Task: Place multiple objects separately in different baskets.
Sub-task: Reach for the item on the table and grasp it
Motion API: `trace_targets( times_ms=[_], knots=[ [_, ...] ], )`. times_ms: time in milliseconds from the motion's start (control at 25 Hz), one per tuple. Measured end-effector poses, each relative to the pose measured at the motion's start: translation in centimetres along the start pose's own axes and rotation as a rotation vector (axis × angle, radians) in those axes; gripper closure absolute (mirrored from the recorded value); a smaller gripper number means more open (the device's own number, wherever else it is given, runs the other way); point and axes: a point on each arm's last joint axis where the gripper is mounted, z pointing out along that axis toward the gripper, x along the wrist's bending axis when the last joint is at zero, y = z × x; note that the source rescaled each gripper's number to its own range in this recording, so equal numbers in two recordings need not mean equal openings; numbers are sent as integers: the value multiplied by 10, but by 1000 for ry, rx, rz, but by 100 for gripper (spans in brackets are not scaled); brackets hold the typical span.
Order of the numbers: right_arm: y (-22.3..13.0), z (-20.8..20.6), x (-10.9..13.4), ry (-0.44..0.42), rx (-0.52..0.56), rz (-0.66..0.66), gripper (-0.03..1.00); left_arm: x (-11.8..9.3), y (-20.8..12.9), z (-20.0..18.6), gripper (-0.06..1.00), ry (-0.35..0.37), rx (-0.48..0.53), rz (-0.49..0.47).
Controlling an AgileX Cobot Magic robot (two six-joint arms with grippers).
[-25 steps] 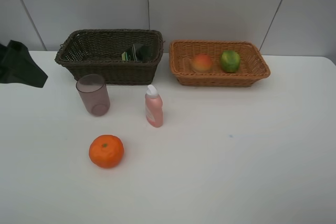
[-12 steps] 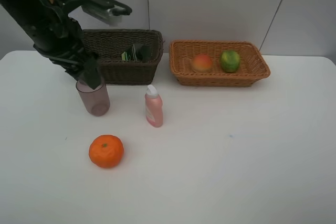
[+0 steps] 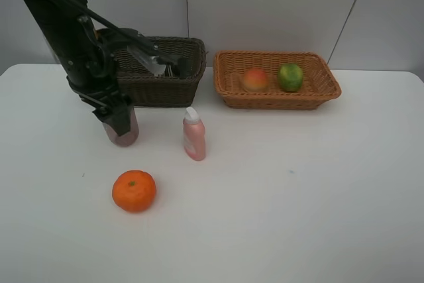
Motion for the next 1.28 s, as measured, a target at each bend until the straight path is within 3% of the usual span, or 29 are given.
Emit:
trace_targets(
  times_ms=[280, 1040, 1280],
  knots=[
    [0, 0, 0, 0, 0, 0, 12, 5, 10, 16, -6, 45, -66, 22],
    [0, 0, 0, 0, 0, 0, 12, -6, 15, 52, -6, 39, 12, 102],
    [0, 0, 0, 0, 0, 0, 12, -4, 20, 53, -6, 57, -35, 106]
  ],
)
